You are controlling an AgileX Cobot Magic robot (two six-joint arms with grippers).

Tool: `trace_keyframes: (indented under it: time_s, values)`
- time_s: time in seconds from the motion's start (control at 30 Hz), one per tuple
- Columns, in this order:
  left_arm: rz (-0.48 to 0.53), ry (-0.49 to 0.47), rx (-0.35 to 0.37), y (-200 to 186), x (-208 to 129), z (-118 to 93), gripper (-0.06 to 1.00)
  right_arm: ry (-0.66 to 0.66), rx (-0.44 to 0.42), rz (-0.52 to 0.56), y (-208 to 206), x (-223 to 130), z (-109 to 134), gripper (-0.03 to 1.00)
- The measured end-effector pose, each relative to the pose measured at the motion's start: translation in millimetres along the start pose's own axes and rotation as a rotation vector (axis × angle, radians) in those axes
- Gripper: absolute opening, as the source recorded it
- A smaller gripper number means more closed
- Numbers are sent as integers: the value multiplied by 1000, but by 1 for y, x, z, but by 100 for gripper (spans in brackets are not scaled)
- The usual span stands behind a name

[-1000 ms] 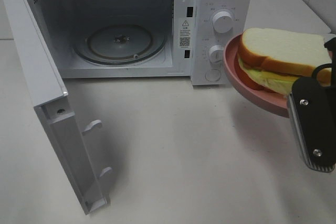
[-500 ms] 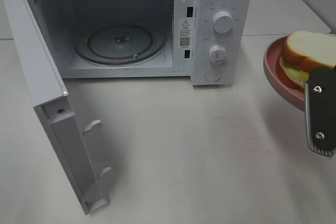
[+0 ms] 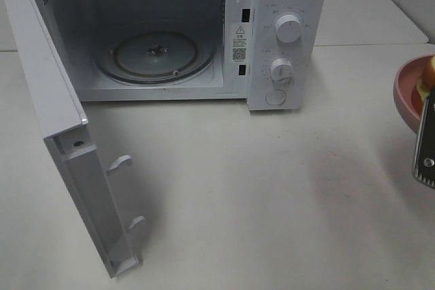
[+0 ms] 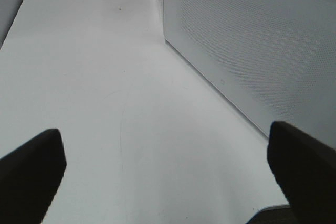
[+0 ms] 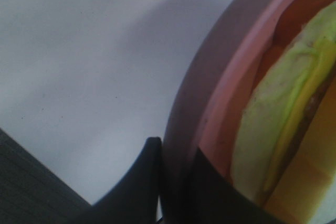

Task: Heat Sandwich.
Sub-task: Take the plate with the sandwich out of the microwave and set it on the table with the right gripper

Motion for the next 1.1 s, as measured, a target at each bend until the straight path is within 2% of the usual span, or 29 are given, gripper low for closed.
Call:
trace_keyframes:
  time_s: [0.4, 0.47, 0.97, 1.1]
  values:
    - [0, 0, 0, 0, 0, 0, 99, 131, -11, 57, -2, -5, -3, 9]
    - [0, 0, 0, 0, 0, 0, 99, 174, -13, 58, -3, 2, -6, 9]
    - [0, 0, 0, 0, 0, 0, 99, 271, -18, 134, 6, 44, -9, 9]
    - [0, 0, 0, 0, 0, 0, 99, 375, -35, 170, 9, 58, -11, 9]
Point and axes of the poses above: a point on each arm's last joint axis where the gripper is mounted, y pointing out along that axis toward the gripper, z along the wrist's bending axis when the last joint is at zero, x = y × z, the point moved 7 cm from there along y, pointing out along that axis toward the gripper, and after that the axes turned 14 degrees about y, right-handed, at the moved point
